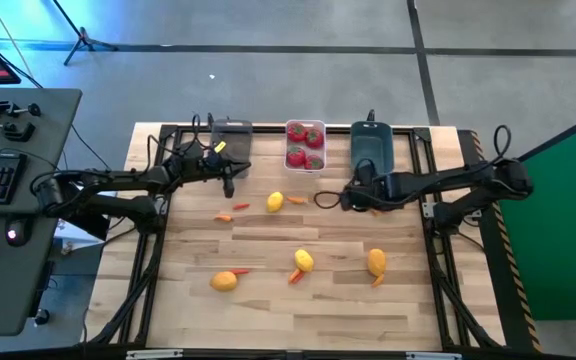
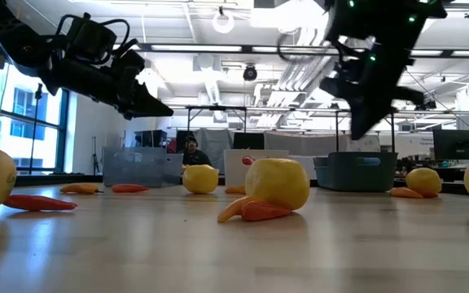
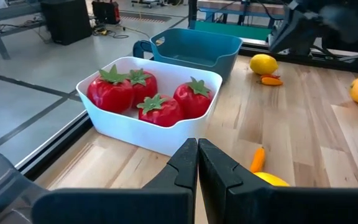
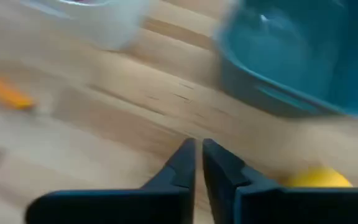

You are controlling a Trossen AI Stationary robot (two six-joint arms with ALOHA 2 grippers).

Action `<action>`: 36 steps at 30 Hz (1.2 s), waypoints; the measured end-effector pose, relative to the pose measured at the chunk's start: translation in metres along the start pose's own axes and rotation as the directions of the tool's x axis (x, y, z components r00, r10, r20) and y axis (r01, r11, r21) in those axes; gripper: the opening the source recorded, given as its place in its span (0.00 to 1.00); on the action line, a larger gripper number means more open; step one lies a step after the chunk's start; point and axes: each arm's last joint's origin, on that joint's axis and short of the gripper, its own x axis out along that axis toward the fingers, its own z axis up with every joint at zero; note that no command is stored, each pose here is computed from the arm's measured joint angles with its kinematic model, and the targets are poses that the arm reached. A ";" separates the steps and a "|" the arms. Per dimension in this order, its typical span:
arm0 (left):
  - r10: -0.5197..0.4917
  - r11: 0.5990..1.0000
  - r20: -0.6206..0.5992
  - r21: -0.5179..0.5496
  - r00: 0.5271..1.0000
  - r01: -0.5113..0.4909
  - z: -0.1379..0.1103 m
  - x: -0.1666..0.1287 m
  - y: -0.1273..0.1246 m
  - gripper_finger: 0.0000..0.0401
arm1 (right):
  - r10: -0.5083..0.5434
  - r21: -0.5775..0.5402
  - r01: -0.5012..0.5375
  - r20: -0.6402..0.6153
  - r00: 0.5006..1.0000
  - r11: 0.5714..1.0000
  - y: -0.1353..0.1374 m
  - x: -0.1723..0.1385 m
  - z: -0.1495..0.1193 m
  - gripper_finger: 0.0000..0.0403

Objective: Sort produce into baskets
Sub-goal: Put the yellow lemon into the blue bin

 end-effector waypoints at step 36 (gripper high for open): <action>-0.099 0.995 -0.001 0.009 0.995 0.099 0.001 0.003 -0.022 0.00 | -0.565 0.070 0.597 -0.254 0.785 0.799 -0.014 0.071 -0.030 0.69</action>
